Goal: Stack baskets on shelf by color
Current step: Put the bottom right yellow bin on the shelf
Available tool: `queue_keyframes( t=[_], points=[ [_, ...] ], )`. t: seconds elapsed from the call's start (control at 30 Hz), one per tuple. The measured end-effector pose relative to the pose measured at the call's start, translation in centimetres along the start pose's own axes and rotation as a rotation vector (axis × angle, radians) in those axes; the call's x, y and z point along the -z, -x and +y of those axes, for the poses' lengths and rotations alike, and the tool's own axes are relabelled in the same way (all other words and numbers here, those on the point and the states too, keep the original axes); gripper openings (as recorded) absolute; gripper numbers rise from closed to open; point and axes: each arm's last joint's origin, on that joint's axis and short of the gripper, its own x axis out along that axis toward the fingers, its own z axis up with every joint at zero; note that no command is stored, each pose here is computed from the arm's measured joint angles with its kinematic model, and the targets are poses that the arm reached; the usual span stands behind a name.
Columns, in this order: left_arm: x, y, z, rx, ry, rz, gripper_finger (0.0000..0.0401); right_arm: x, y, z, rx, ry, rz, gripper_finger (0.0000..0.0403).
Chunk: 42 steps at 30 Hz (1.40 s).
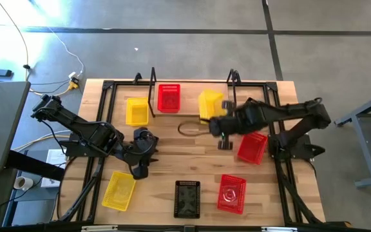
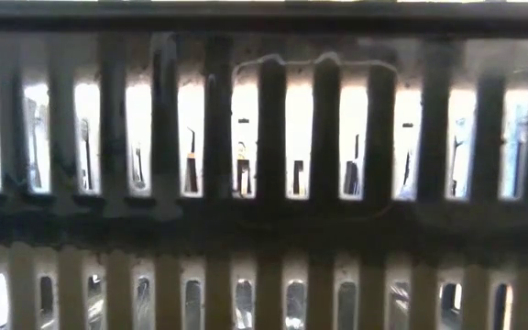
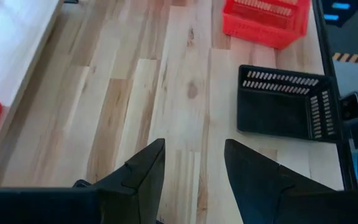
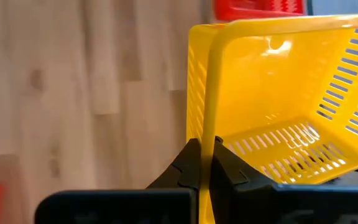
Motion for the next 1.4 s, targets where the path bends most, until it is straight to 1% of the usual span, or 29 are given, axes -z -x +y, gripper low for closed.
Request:
queue_keyframes(
  t=[0.23, 0.43, 0.53, 0.77, 1.03, 1.3, 1.4],
  points=[
    [0.0, 0.0, 0.1, -0.019, 0.044, -0.010, 0.0156, 0.1, -2.0, -4.7, 0.061, -0.007, 0.059, 0.0000],
    [0.0, 0.0, 0.1, -0.019, 0.047, -0.010, 0.0156, 0.8, -4.3, -6.6, 0.035, 0.001, 0.112, 0.0000],
    [0.0, 0.0, 0.1, -0.019, 0.046, -0.010, 0.0156, 1.2, -6.0, -6.8, 0.007, 0.009, 0.150, 0.0000],
    [-0.1, 0.0, 0.0, -0.018, 0.048, -0.013, 0.0156, 2.0, -8.7, -6.5, 0.001, 0.005, 0.201, 0.0000],
    [-0.1, 0.0, 0.1, -0.025, 0.073, -0.015, 0.0156, 2.4, -11.8, -6.0, -0.001, 0.060, 0.238, 0.0000],
    [-0.1, 0.0, 0.1, -0.041, 0.096, -0.025, 0.0156, 2.5, -14.5, -6.8, 0.025, 0.109, 0.303, 0.0000],
    [-0.1, 0.0, 0.1, -0.041, 0.097, -0.025, 0.0156, 2.8, -15.3, -7.3, 0.021, 0.108, 0.337, 0.0000]
  ],
)
